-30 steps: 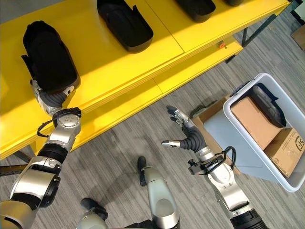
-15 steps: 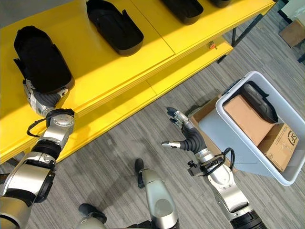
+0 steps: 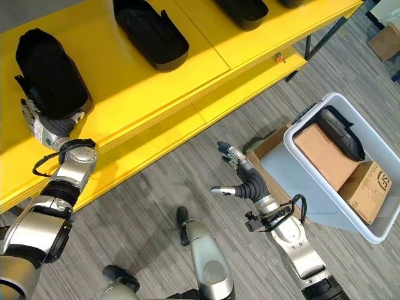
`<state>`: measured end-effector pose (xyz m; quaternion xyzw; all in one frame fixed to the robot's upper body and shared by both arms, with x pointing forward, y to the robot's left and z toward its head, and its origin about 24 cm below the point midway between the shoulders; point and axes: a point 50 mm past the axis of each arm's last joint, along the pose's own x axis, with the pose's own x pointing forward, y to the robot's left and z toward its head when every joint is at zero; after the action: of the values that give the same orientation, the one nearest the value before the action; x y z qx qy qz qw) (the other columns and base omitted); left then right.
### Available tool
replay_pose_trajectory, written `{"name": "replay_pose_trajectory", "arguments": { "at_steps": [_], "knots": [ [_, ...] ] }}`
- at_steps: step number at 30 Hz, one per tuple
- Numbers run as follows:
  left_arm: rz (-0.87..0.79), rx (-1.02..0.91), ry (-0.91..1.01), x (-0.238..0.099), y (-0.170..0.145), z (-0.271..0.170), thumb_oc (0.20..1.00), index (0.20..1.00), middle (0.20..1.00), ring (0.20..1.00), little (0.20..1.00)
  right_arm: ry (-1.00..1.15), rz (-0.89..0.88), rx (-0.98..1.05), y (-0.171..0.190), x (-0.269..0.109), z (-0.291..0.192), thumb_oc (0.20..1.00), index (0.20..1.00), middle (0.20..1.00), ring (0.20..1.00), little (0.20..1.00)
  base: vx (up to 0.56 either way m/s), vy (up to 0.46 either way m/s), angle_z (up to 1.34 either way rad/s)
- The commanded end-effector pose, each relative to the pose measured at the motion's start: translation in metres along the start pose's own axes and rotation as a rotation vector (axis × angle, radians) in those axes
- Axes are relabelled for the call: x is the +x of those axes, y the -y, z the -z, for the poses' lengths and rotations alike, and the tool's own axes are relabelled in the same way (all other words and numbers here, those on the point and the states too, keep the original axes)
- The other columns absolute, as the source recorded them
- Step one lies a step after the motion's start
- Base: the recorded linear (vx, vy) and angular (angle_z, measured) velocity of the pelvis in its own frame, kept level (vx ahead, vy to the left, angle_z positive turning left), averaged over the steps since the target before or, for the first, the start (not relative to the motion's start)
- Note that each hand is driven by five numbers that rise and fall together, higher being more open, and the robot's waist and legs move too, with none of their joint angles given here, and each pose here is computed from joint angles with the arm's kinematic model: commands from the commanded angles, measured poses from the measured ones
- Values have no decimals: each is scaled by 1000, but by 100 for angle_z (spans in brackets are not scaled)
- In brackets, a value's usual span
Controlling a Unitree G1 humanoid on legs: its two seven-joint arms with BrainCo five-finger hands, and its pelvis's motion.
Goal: Move parts from the plastic box to the shelf.
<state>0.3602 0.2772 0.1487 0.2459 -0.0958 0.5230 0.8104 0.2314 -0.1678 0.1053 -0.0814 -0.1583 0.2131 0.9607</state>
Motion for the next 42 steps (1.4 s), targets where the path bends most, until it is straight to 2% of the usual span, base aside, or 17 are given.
{"name": "replay_pose_trajectory", "arguments": {
  "at_steps": [1, 3, 5, 6, 9, 14, 20, 24, 29, 30, 33, 38, 40, 42],
  "knots": [
    [-263, -125, 212, 31, -35, -34, 1000, 1000, 1000, 1000, 1000, 147, 8, 20, -2, 1, -22, 1000, 1000, 1000, 1000, 1000, 0, 0, 0],
    [-328, -202, 294, 30, -41, -46, 1000, 1000, 1000, 1000, 1000, 149, 14, 22, -4, -2, -21, 1000, 1000, 1000, 1000, 1000, 0, 0, 0],
    [-311, -269, 333, 30, -43, -55, 1000, 1000, 1000, 1000, 1000, 149, 18, 24, -4, -5, -19, 1000, 1000, 1000, 1000, 1000, 0, 0, 0],
    [-295, -305, 438, 24, -43, -69, 1000, 1000, 1000, 1000, 1000, 149, 21, 23, -4, -7, -19, 1000, 1000, 1000, 1000, 1000, 0, 0, 0],
    [-287, -373, 530, 15, -44, -78, 1000, 1000, 1000, 1000, 1000, 147, 26, 17, -2, -11, -20, 1000, 1000, 1000, 1000, 1000, 0, 0, 0],
    [-166, -557, 677, -13, -46, -104, 1000, 1000, 1000, 1000, 1000, 144, 44, 4, 0, -14, -20, 1000, 1000, 1000, 1000, 1000, -19, 10, 3],
    [-12, -681, 797, -44, -53, -127, 1000, 1000, 1000, 1000, 1000, 159, 54, -6, 1, -17, -24, 1000, 1000, 1000, 1000, 1000, -43, 20, 8],
    [122, -743, 792, -60, -61, -122, 1000, 1000, 1000, 1000, 1000, 195, 101, 13, 7, -22, -28, 1000, 1000, 1000, 1000, 1000, -48, -25, 5],
    [473, -768, 755, -97, -82, -82, 1000, 1000, 1000, 1000, 1000, 267, 154, 98, 18, -28, -38, 1000, 1000, 1000, 1000, 1000, -42, -63, 6],
    [494, -765, 741, -98, -84, -78, 1000, 1000, 1000, 1000, 1000, 268, 159, 107, 19, -28, -38, 1000, 1000, 1000, 1000, 1000, -9, -47, 10],
    [675, -740, 622, -110, -107, -42, 1000, 1000, 1000, 1000, 1000, 235, 260, 128, 26, -30, -33, 1000, 1000, 1000, 1000, 1000, 13, -50, 30],
    [936, -755, 485, -122, -108, -20, 1000, 1000, 1000, 1000, 1000, 196, 390, 108, 38, -33, -28, 1000, 1000, 1000, 1000, 1000, -68, 28, 64],
    [1116, -730, 388, -141, -105, -4, 1000, 1000, 1000, 1000, 1000, 257, 548, -22, 50, -41, -32, 1000, 1000, 1000, 1000, 1000, -167, 235, 51],
    [1267, -768, 401, -159, -100, -9, 1000, 1000, 1000, 1000, 1000, 314, 630, -87, 49, -36, -42, 1000, 1000, 1000, 1000, 1000, -279, 326, -100]
  ]
}}
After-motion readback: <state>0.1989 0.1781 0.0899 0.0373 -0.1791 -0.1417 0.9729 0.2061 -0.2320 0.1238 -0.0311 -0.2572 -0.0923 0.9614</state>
